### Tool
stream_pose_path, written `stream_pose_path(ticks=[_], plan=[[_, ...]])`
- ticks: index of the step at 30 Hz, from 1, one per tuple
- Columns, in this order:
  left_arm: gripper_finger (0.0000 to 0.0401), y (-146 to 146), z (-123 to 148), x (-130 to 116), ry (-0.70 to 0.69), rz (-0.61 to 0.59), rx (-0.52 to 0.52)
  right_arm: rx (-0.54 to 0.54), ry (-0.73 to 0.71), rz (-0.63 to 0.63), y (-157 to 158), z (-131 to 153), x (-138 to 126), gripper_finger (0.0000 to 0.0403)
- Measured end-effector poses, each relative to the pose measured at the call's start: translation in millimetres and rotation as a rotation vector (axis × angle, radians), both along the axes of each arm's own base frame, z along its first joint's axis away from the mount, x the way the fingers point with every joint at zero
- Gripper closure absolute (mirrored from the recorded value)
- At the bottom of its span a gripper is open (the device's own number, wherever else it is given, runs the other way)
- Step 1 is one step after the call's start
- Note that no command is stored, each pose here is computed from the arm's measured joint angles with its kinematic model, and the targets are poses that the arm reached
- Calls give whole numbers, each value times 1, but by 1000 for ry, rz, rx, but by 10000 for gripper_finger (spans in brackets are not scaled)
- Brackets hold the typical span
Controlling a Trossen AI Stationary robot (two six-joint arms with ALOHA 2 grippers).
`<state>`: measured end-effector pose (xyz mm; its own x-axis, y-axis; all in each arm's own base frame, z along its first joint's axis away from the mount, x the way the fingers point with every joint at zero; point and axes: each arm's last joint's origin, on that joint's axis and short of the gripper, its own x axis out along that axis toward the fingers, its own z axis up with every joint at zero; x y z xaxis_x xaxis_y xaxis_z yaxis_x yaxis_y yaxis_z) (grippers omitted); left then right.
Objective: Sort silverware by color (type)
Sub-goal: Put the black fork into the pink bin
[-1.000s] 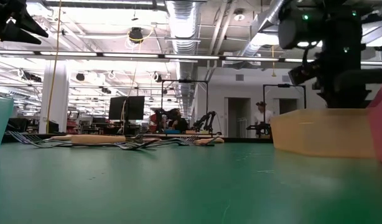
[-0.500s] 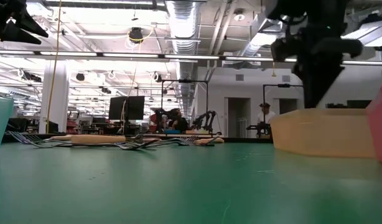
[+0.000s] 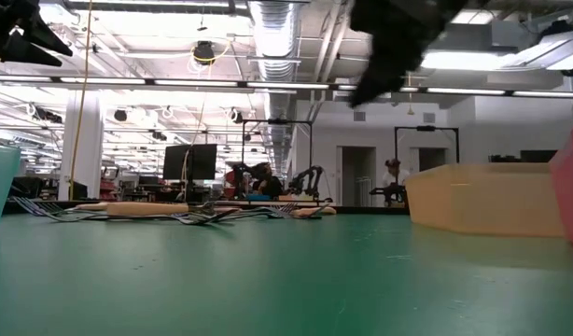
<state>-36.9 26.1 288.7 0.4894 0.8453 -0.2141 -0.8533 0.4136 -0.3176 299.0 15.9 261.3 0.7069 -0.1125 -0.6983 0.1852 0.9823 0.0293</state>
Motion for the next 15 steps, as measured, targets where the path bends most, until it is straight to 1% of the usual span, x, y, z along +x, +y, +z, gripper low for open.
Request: stream_pose_path(ticks=[2,5,8,12,15], plan=[[243,0,0,0,0,0,0,-6,-87,3,-2,2,11,276],[243,0,0,0,0,0,0,-55,-202,47,-1,0,29,276],[243,0,0,0,0,0,0,-89,-303,79,2,-10,50,276],[243,0,0,0,0,0,0,-88,-443,72,4,-28,79,276],[243,0,0,0,0,1,0,-88,-456,73,6,-43,104,276]])
